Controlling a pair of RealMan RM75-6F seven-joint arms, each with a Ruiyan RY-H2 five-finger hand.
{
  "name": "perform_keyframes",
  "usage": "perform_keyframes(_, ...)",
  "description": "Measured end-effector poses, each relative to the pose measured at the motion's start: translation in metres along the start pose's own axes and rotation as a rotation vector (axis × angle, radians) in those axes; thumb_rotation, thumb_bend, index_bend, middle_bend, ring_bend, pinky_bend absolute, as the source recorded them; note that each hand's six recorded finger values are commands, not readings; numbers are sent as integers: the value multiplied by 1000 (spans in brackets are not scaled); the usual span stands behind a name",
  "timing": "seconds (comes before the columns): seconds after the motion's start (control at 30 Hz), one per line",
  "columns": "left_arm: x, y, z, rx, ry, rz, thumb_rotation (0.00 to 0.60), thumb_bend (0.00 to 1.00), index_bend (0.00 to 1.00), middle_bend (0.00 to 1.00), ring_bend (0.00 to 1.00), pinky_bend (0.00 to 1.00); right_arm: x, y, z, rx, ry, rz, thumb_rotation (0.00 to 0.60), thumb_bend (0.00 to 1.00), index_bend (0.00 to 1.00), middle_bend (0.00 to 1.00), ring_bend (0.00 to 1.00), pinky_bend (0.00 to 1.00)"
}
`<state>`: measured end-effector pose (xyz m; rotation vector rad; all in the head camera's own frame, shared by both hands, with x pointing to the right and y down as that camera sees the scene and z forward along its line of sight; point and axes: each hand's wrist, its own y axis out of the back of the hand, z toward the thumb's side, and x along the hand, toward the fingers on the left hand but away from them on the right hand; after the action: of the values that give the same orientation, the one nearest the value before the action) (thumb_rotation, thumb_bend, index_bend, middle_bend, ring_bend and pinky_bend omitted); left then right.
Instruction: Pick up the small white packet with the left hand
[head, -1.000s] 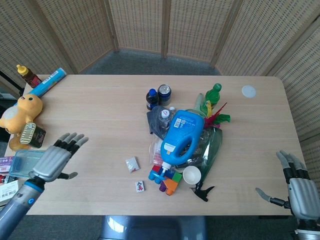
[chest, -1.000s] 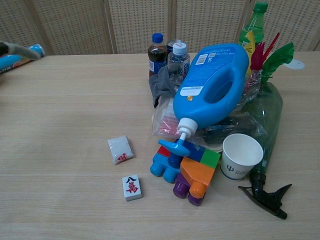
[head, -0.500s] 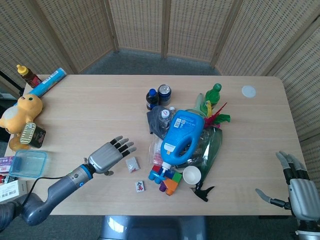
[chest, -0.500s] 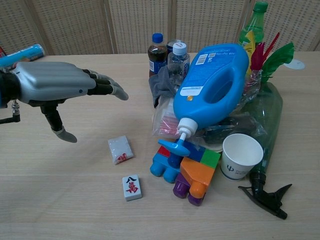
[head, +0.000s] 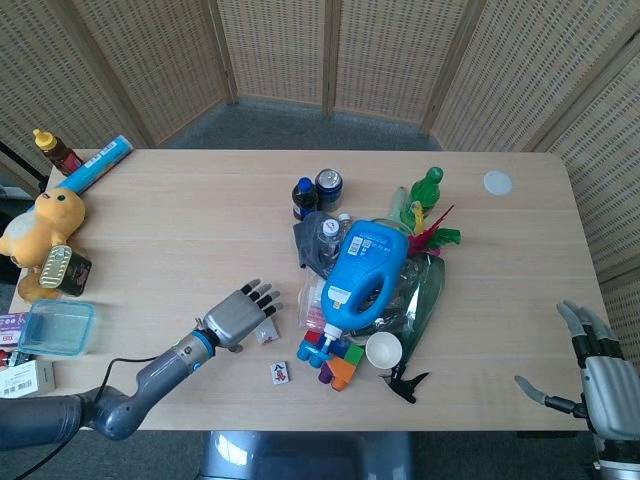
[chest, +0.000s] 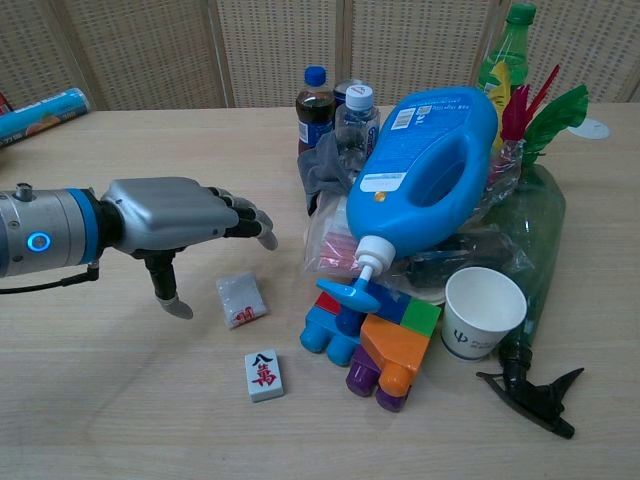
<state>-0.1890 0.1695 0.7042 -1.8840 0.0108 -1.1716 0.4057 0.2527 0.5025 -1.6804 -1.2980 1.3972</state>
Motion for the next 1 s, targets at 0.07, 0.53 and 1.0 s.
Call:
perform_keyframes(0.07, 6, -3, 2, -2, 9, -5, 600, 0, 157, 0, 0, 0, 0, 1, 0, -2, -1, -2, 375, 0, 0, 0, 0, 0)
perform_keyframes(0.53, 26, -10, 16, 16, 16, -14, 600, 0, 232, 0, 0, 0, -1, 2, -4, -7, -11, -2, 370, 0, 0, 0, 0, 0)
perform_keyframes(1.0, 31, -15, 11, 55, 52, -22, 600, 0, 301, 0, 0, 0, -1, 3, -5, -9, -13, -3, 375, 0, 0, 0, 0, 0)
